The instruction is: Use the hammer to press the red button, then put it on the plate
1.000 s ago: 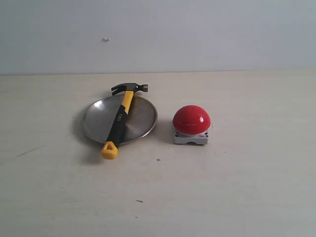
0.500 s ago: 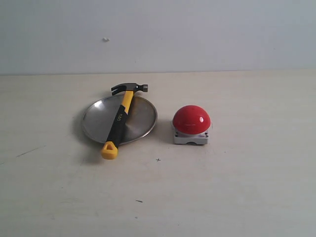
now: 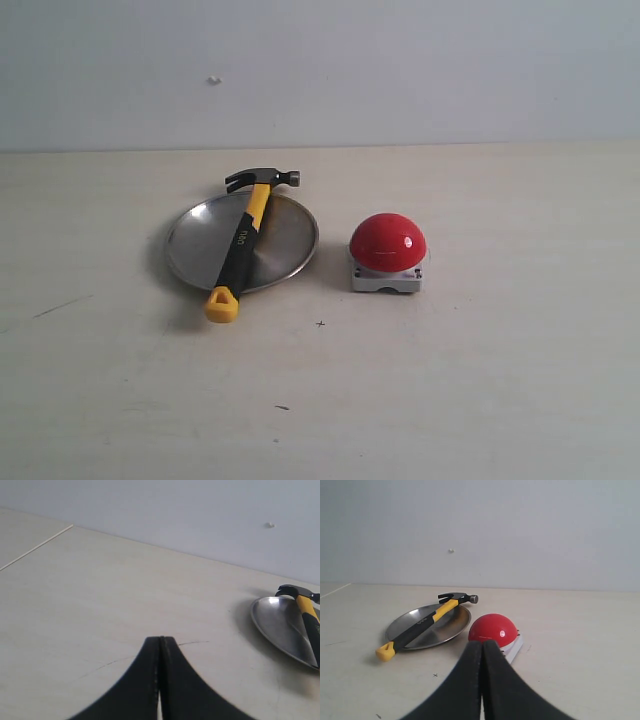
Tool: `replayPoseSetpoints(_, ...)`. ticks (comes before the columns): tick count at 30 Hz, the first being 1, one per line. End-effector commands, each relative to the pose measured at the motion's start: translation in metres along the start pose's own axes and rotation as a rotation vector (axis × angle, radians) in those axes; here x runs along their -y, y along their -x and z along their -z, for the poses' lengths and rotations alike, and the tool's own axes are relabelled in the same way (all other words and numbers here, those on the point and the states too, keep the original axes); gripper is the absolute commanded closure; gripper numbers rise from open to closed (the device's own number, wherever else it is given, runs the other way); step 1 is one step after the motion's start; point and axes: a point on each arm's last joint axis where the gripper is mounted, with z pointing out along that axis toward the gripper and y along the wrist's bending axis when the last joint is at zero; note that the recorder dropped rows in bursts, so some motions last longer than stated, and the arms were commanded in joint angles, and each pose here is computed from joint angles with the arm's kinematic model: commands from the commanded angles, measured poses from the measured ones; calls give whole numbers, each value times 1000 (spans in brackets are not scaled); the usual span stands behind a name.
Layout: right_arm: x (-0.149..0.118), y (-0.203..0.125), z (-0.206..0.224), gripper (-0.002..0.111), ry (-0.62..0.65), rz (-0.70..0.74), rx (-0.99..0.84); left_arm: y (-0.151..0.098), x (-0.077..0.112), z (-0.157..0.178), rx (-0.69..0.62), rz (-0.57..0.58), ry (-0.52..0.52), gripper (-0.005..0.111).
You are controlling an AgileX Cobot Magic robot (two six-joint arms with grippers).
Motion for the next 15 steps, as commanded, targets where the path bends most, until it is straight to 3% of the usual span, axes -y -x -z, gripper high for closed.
replayPoseSetpoints(1, 1, 0, 0, 108, -12, 23, 7, -1, 0, 0, 0, -4, 2, 107)
replayPoseSetpoints(9, 12, 7, 1, 108, -142, 92, 82, -1, 0, 0, 0, -4, 2, 107)
replayPoseSetpoints(15, 21, 5, 3, 108, -288, 67, 72, -1, 0, 0, 0, -4, 2, 107)
